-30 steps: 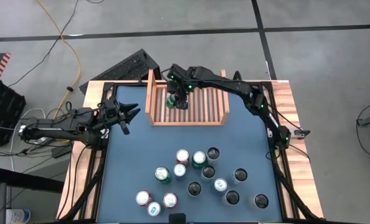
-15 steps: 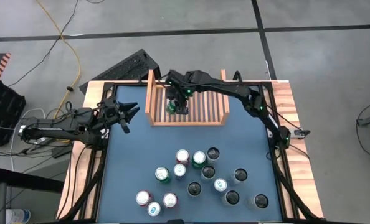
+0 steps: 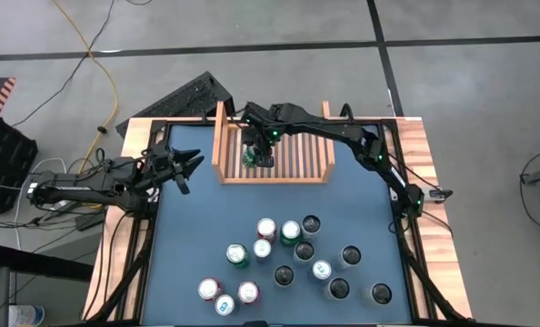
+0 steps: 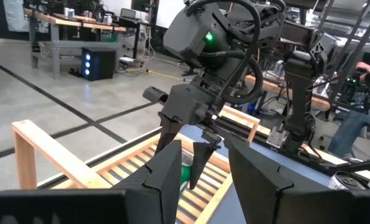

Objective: Place canned beverage on shelf
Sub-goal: Put the top right green soda can aligned with the green soda on the shelf, then adjust the green soda can on the shelf

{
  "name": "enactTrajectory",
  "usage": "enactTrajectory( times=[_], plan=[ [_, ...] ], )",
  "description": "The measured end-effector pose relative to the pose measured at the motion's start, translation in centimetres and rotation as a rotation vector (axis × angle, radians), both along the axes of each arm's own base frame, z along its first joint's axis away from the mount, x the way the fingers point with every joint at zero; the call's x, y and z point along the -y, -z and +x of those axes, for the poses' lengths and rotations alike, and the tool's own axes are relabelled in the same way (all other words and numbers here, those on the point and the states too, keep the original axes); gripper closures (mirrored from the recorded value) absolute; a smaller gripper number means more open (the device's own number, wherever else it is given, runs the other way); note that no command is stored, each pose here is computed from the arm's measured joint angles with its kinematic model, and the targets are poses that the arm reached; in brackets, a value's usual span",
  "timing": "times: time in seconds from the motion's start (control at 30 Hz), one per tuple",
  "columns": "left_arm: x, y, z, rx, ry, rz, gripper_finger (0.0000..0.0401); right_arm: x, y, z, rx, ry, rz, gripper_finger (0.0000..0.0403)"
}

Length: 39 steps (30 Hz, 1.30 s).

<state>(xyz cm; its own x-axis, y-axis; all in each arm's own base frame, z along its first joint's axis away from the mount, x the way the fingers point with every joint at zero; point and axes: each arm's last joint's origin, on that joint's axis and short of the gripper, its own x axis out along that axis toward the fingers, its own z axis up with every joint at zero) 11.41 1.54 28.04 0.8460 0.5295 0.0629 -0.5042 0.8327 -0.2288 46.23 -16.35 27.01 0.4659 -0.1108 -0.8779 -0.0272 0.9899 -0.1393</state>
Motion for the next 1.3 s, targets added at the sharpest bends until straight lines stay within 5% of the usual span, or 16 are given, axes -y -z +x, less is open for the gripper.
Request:
enactTrajectory(
  times=[0.9,1.3],
  plan=[
    [0.0,0.0,0.0,0.004,0.0,-0.006,0.0281,-0.1,0.5,-1.2,-0.112,0.103,0.089,0.0223],
    [0.0,0.0,0.0,0.005,-0.012,-0.007,0.0281,0.8,2.9,-0.4,-0.139,0.137,0.113,0.0209]
  ],
)
